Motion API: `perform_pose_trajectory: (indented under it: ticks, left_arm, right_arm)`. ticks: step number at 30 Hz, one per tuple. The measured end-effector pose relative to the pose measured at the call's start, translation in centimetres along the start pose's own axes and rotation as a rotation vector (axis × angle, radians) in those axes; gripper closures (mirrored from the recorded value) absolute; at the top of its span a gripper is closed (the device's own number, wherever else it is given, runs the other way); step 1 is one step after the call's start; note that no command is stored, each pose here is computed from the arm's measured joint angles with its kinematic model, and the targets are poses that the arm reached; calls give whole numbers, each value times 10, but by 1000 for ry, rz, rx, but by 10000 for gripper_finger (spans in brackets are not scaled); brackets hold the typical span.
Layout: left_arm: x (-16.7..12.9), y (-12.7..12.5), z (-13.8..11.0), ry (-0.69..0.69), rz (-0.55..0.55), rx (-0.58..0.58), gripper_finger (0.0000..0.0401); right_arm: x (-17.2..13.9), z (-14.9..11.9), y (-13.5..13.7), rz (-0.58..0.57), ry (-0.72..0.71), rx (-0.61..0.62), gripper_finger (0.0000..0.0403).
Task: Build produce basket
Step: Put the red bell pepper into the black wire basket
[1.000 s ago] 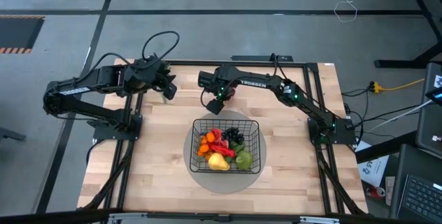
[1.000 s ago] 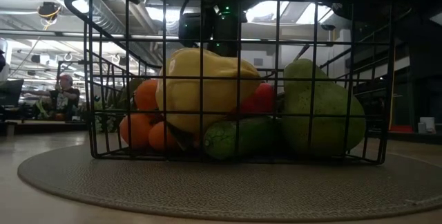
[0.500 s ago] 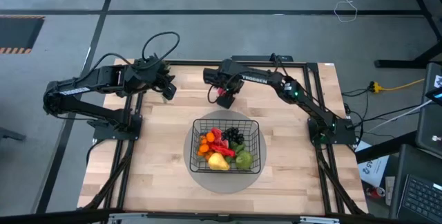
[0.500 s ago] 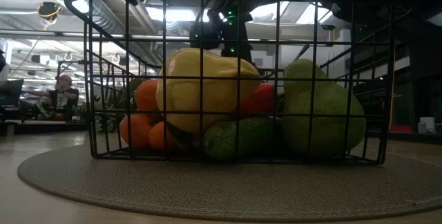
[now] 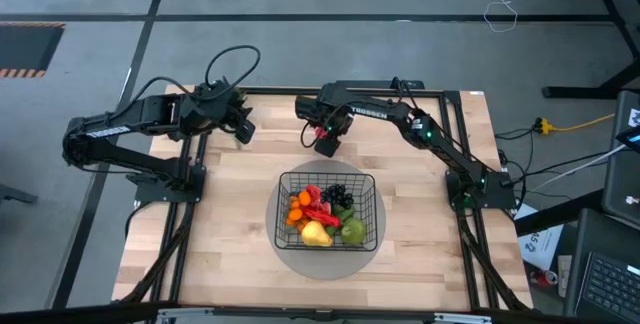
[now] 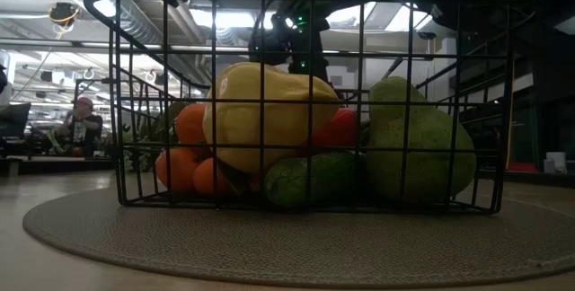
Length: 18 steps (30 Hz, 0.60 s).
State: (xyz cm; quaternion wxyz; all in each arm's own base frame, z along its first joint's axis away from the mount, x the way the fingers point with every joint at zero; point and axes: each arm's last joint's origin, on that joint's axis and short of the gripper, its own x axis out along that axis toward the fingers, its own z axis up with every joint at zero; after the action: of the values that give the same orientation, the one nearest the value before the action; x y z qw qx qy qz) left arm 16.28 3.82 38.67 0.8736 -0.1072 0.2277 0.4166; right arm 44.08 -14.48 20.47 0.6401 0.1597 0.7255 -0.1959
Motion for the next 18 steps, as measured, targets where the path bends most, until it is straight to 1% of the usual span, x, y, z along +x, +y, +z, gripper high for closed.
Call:
perform_pose_trajectory:
  ticks: [5,8,12,18]
  left_arm:
    - [0,0,0,0,0,0,259]
    - [0,0,0,0,1,0,259]
    - [0,0,0,0,1,0,259]
    - [0,0,0,0,1,0,259]
  right_arm:
    - [0,1,-3,0,0,1,171]
    - [0,1,-4,0,0,-35,171]
    - [-1,1,-5,7,-1,-36,171]
    - [-12,-3,-8,12,-27,-32,171]
